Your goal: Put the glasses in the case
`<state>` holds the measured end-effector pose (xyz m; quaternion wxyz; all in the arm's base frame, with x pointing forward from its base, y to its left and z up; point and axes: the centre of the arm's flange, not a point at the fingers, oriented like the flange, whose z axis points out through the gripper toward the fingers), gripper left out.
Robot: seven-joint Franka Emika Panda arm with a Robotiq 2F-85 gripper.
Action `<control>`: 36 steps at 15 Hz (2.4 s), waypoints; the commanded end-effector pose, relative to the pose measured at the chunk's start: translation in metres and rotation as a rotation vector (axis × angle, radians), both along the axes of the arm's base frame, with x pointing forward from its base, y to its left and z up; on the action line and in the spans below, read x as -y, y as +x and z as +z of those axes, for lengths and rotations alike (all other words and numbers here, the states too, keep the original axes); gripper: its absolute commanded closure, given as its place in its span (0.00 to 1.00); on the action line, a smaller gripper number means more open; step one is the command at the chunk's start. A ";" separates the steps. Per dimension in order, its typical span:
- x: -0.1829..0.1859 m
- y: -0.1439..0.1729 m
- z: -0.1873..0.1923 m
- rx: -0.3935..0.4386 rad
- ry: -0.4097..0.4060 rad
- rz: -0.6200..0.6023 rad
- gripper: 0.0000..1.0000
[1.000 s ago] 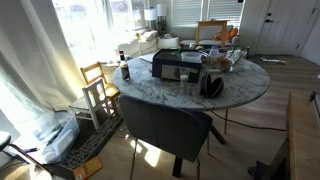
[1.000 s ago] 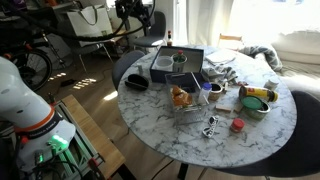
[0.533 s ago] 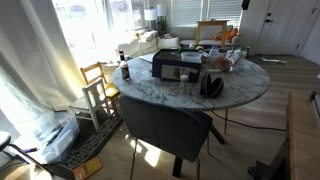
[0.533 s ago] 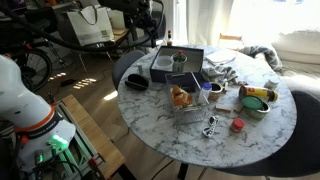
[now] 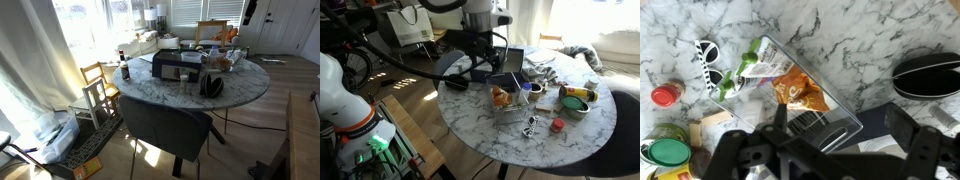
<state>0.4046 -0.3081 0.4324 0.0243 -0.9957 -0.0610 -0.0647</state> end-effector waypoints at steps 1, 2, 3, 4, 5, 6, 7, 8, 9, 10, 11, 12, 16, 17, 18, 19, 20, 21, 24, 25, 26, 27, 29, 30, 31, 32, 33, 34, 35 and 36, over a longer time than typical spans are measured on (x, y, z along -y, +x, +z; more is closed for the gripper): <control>0.053 0.008 -0.028 0.072 0.029 -0.012 0.00; 0.063 0.007 -0.031 0.097 0.032 -0.024 0.00; 0.075 0.008 -0.034 0.113 0.034 -0.034 0.00; 0.085 0.008 -0.036 0.125 0.042 -0.047 0.00; 0.094 0.008 -0.036 0.135 0.054 -0.062 0.00; 0.064 -0.004 -0.027 0.113 0.039 -0.057 0.00; 0.070 -0.004 -0.029 0.114 0.038 -0.062 0.00; 0.070 -0.003 -0.029 0.113 0.038 -0.062 0.00; 0.069 -0.002 -0.029 0.114 0.038 -0.059 0.00; 0.067 -0.001 -0.028 0.116 0.038 -0.056 0.00; 0.065 0.001 -0.027 0.117 0.038 -0.053 0.00; 0.065 0.001 -0.027 0.117 0.038 -0.053 0.00; 0.065 0.000 -0.027 0.117 0.038 -0.054 0.00; 0.065 0.000 -0.027 0.117 0.038 -0.054 0.00; 0.074 0.005 -0.033 0.099 0.042 -0.062 0.00; 0.084 0.008 -0.038 0.104 0.042 -0.065 0.00; 0.098 0.008 -0.046 0.099 0.043 -0.067 0.00; 0.108 0.007 -0.052 0.093 0.047 -0.058 0.00; 0.144 0.001 -0.073 0.069 0.032 -0.044 0.00; 0.155 -0.002 -0.080 0.061 0.025 -0.039 0.00; 0.166 -0.005 -0.087 0.052 0.019 -0.033 0.00; 0.176 -0.007 -0.094 0.044 0.012 -0.029 0.00; 0.196 -0.009 -0.109 0.026 -0.003 -0.017 0.00; 0.203 -0.010 -0.116 0.016 -0.015 -0.014 0.00; 0.210 -0.010 -0.124 0.006 -0.015 -0.002 0.00; 0.216 -0.010 -0.131 -0.003 -0.023 0.005 0.00; 0.222 -0.010 -0.138 -0.008 -0.024 0.010 0.00; 0.226 -0.009 -0.145 -0.012 -0.020 0.015 0.00; 0.230 -0.007 -0.150 -0.014 -0.021 0.019 0.00; 0.232 -0.004 -0.158 -0.016 -0.019 0.016 0.00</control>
